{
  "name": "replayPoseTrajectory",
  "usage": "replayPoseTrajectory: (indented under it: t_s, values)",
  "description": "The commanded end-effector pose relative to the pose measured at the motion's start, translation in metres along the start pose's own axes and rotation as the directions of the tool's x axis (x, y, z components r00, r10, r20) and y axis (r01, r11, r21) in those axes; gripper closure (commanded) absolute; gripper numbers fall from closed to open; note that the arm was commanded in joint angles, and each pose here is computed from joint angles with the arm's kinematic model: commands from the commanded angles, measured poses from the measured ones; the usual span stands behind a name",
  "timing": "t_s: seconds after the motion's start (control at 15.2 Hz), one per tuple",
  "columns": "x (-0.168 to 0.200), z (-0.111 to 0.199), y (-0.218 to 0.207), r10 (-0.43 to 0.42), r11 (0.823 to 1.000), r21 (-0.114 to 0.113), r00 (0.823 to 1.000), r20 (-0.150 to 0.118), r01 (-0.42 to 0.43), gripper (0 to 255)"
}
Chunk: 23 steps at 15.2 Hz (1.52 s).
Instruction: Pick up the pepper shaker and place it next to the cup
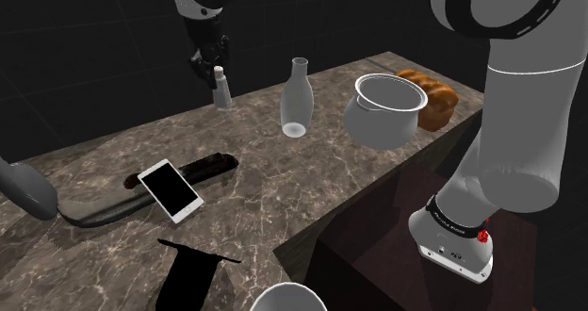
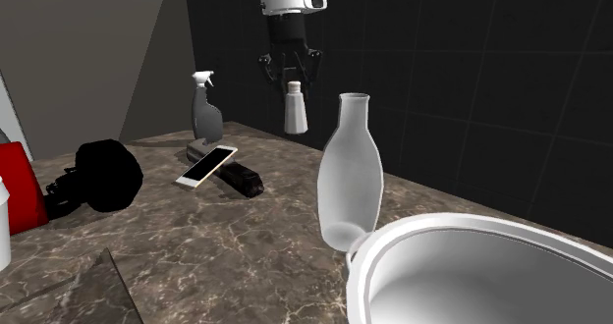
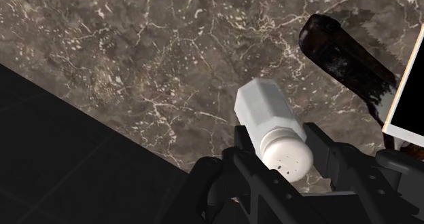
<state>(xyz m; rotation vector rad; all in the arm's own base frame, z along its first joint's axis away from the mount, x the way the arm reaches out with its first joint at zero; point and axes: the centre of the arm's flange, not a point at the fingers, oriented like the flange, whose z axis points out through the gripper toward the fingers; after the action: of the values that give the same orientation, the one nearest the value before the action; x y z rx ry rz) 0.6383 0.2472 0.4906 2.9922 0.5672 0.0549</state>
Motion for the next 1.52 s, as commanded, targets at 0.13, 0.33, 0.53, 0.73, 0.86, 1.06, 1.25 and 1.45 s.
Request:
replayPoseTrajectory:
  t_s: [0.13,0.33,0.53,0.73,0.86,1.06,1.25,1.45]
  values:
    - [0.001,-0.022,0.002,0.000,1.000,0.000,1.000,0.000,0.000,255]
    - [0.001,-0.038,0.004,0.000,1.000,0.000,1.000,0.000,0.000,255]
    - [0.001,-0.053,0.005,0.000,1.000,0.000,1.000,0.000,0.000,255]
    - [0.002,-0.065,0.007,0.000,1.000,0.000,1.000,0.000,0.000,255]
    - [-0.015,-0.068,-0.014,0.000,1.000,0.000,1.000,0.000,0.000,255]
    - [-0.040,-0.071,-0.044,0.000,1.000,0.000,1.000,0.000,0.000,255]
    - [-0.065,-0.075,-0.075,0.000,1.000,0.000,1.000,0.000,0.000,255]
    - [-0.090,-0.078,-0.105,0.000,1.000,0.000,1.000,0.000,0.000,255]
